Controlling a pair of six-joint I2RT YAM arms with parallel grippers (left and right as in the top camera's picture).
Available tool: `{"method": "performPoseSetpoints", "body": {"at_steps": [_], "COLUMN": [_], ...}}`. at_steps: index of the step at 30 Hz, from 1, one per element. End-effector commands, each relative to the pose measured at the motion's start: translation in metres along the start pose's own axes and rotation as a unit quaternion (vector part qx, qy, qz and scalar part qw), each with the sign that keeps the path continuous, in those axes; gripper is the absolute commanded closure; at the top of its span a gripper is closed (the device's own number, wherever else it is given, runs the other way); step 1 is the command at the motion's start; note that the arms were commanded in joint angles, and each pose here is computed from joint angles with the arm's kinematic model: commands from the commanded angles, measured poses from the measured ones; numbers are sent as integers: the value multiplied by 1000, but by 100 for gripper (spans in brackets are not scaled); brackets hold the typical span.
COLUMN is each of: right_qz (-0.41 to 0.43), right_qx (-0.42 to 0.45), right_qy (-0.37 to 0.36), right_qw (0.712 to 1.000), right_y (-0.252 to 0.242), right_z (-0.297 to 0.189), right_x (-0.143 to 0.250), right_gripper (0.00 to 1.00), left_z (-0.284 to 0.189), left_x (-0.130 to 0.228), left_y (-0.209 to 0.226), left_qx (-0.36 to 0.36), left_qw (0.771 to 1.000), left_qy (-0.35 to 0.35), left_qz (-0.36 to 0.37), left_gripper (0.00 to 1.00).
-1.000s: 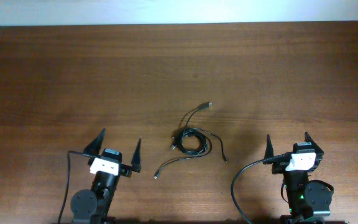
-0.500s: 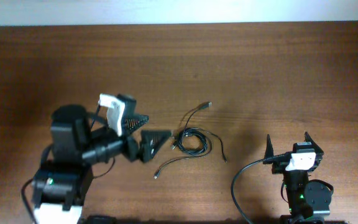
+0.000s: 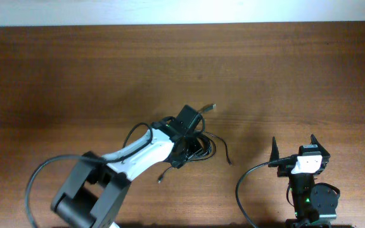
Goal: Untangle cables
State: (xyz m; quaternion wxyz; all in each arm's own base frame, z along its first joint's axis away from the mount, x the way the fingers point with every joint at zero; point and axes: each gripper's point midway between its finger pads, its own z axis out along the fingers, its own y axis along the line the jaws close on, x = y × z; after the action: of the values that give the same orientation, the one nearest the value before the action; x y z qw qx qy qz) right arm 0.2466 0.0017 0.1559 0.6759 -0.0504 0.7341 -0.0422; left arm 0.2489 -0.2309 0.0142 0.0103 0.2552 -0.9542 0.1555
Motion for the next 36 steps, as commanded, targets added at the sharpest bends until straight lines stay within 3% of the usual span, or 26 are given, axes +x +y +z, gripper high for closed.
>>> {"method": "performPoseSetpoints", "body": {"at_steps": [1, 2, 3, 5, 8, 11, 13, 14, 15, 17, 18, 21, 23, 25, 26, 28, 29, 30, 32, 36], "right_qz": [2, 2, 2, 2, 2, 2, 59, 180, 348, 491, 521, 502, 503, 470, 450, 429, 406, 392, 381, 361], "right_qx": [1, 1, 1, 1, 1, 3, -83, -196, -318, -385, -379, -386, -327, -317, -357, -455, -498, -498, -472, -435], "right_qy": [4, 4, 4, 4, 4, -11, -14, 0, 70, 171, 181, 119, 190, 268, 280, 299, 309, 330, 343, 278], "right_qw": [1000, 1000, 1000, 1000, 1000, 1000, 995, 964, 879, 763, 744, 764, 777, 779, 769, 721, 701, 699, 717, 777], "right_y": [0, 0, 0, 0, 0, -1, 28, 65, 105, 130, 129, 120, 116, 119, 128, 150, 170, 189, 215, 256], "right_z": [0, 0, 0, 0, 0, 0, -2, -13, -36, -61, -61, -59, -52, -48, -50, -57, -59, -57, -47, -18], "right_x": [3, 3, 3, 3, 3, -4, -7, -13, -18, -21, -24, -53, -39, -51, -68, -104, -108, -98, -87, -91], "right_gripper": [2, 2, 2, 2, 2, 2, 2, 2, 1, 2, 2, 2, 1, 1, 1, 1, 7, 18, 25, 29], "left_z": [19, 21, 18, -4, -98, -181, -234, -247, -260, -261, -257, -240, -231, -223, -220, -219, -219, -218, -213, -210], "left_x": [-14, -16, -21, -32, -42, -28, -25, -29, -31, -31, -32, -37, -40, -42, -43, -43, -42, -38, -25, -6], "left_y": [28, 34, 34, 17, -4, -15, -11, -6, -1, -1, -2, -4, -4, -5, -5, -5, -5, -7, -15, -23], "left_qx": [-69, -85, -87, -66, -35, 30, 53, 46, 44, 44, 42, 29, 21, 19, 24, 41, 62, 82, 118, 154], "left_qw": [997, 995, 994, 987, 939, 886, 857, 852, 846, 846, 849, 863, 870, 883, 894, 915, 934, 945, 958, 966], "left_qy": [-39, -48, -59, -68, -104, -190, -273, -301, -328, -328, -324, -302, -291, -280, -277, -274, -268, -254, -213, -157], "left_qz": [-18, -17, 0, 128, 327, 421, 435, 427, 419, 419, 416, 403, 397, 375, 351, 293, 230, 190, 154, 136], "left_gripper": [54, 80, 100, 100, 100, 100, 98, 96, 98, 100, 100, 100, 100, 100, 100, 100, 100, 100, 100, 100]}}
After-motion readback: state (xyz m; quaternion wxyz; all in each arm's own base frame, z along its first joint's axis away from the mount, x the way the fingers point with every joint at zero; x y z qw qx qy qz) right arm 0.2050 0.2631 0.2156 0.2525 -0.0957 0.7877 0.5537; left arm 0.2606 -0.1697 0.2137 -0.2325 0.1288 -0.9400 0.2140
